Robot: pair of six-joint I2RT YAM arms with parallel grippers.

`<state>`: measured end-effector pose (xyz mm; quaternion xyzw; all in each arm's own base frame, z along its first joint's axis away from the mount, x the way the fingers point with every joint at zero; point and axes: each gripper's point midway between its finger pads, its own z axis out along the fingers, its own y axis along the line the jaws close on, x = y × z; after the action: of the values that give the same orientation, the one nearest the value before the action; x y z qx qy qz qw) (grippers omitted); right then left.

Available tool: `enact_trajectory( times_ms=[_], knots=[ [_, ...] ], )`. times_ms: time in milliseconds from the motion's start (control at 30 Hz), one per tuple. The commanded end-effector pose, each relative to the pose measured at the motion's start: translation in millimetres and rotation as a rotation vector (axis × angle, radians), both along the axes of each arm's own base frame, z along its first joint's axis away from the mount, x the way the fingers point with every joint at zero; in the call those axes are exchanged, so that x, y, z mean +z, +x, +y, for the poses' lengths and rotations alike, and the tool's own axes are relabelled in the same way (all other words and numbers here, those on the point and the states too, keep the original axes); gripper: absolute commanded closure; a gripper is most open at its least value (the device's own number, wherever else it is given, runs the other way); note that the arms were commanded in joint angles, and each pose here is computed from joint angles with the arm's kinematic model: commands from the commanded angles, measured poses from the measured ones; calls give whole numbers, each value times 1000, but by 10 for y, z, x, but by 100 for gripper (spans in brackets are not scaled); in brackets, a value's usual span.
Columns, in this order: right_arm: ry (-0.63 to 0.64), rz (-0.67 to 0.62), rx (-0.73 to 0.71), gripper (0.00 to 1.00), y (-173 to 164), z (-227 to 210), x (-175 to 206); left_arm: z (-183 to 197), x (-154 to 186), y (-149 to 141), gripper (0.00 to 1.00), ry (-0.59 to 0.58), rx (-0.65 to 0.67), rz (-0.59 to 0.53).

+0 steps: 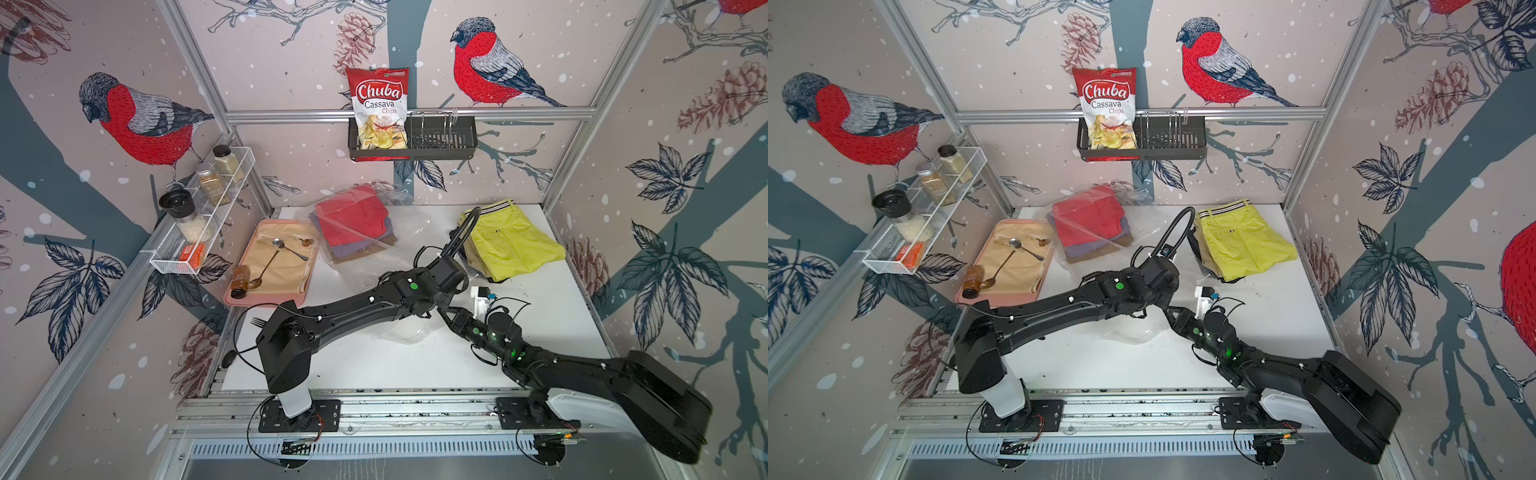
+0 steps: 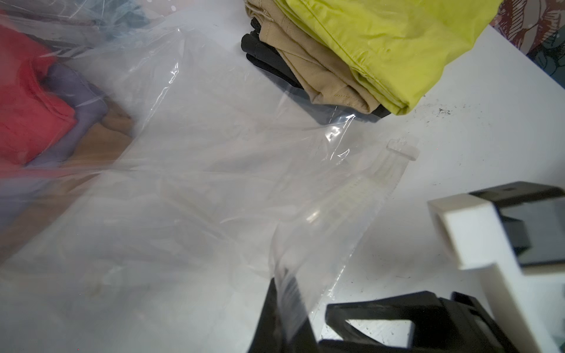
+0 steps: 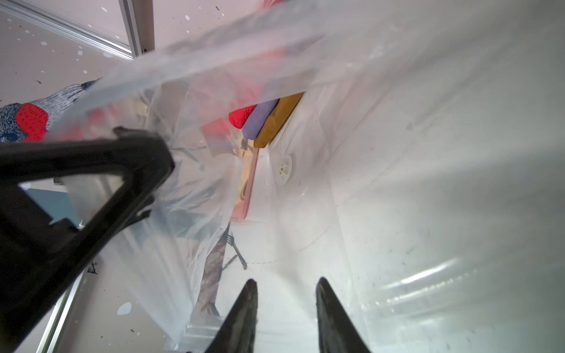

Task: Take the trousers out of the vacuum bag
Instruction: Open the vacuum bag at the center of the board, then take out the trousers from the vacuum bag.

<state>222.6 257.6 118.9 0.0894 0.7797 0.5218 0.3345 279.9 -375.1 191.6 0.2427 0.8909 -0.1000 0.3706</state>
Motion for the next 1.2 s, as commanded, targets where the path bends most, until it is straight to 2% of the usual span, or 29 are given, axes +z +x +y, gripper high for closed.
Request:
enact_trajectory(
  times_ms=[0,233,400,600,800,1000,1167],
  knots=[
    [134,-100,63,67,57,294,391,-40,167,42,100,-65,7,-15],
    [103,-93,107,68,134,684,317,51,296,187,100,-107,48,-21],
    [132,-50,109,68,235,822,192,-8,461,206,100,-170,29,-34],
    [238,-22,102,68,463,917,156,-96,675,125,100,-244,-25,-26],
    [222,-6,85,65,734,1060,123,-140,852,82,100,-298,-47,-27],
    [267,43,49,58,946,1119,74,-307,1002,43,100,-364,-102,-7],
    [304,60,15,57,1127,1078,35,-471,1070,-51,100,-406,-150,26]
  ],
)
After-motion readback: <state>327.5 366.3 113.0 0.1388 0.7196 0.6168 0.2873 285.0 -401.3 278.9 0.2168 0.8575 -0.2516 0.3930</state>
